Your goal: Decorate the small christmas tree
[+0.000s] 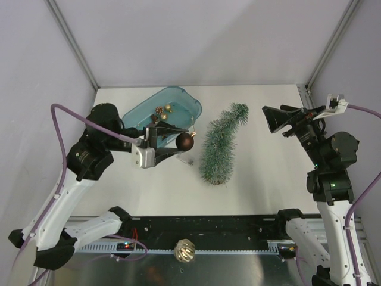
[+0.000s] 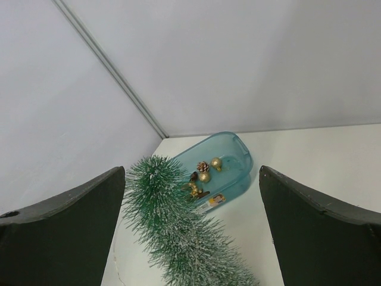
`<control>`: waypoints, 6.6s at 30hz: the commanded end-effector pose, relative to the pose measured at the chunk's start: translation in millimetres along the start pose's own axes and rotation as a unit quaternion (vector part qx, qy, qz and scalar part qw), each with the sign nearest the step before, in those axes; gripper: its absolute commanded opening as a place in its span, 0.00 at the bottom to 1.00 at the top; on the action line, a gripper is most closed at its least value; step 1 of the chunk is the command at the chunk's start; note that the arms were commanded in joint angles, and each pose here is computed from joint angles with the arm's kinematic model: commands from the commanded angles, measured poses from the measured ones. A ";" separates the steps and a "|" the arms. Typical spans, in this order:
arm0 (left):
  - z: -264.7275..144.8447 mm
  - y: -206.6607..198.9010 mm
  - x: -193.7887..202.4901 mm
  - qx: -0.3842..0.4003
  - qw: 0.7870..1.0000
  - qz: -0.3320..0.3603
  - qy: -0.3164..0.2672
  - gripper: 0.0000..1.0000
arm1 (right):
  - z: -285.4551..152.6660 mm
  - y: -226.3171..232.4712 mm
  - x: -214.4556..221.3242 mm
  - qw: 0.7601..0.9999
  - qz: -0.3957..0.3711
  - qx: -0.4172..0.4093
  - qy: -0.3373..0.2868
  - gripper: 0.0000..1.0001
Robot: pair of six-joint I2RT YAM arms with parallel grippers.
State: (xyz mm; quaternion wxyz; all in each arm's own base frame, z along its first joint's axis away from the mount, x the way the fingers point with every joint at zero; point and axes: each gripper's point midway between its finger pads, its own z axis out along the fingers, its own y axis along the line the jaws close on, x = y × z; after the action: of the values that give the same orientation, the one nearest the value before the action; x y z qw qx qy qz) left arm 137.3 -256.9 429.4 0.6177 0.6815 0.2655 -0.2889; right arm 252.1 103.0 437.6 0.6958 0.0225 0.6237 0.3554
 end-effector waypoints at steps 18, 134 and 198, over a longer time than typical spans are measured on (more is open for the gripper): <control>24.1 -77.3 88.2 0.104 0.990 -0.065 0.068 0.01 | -1.7 -4.1 -1.4 1.000 -0.016 0.006 -0.013 0.99; 41.5 -71.8 150.0 0.143 0.974 0.057 0.169 0.00 | 3.5 -15.6 15.3 1.000 -0.017 0.000 -0.013 0.99; 32.5 -83.0 192.8 0.051 0.979 -0.006 0.199 0.00 | 4.5 -11.8 14.9 1.000 -0.014 -0.010 -0.013 0.99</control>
State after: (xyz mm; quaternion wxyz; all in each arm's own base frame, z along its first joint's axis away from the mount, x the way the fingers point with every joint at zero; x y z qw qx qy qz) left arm 212.2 -276.6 216.5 0.4914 0.7638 0.3887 -0.1552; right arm 265.6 101.5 407.9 0.6969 0.0235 0.6287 0.3442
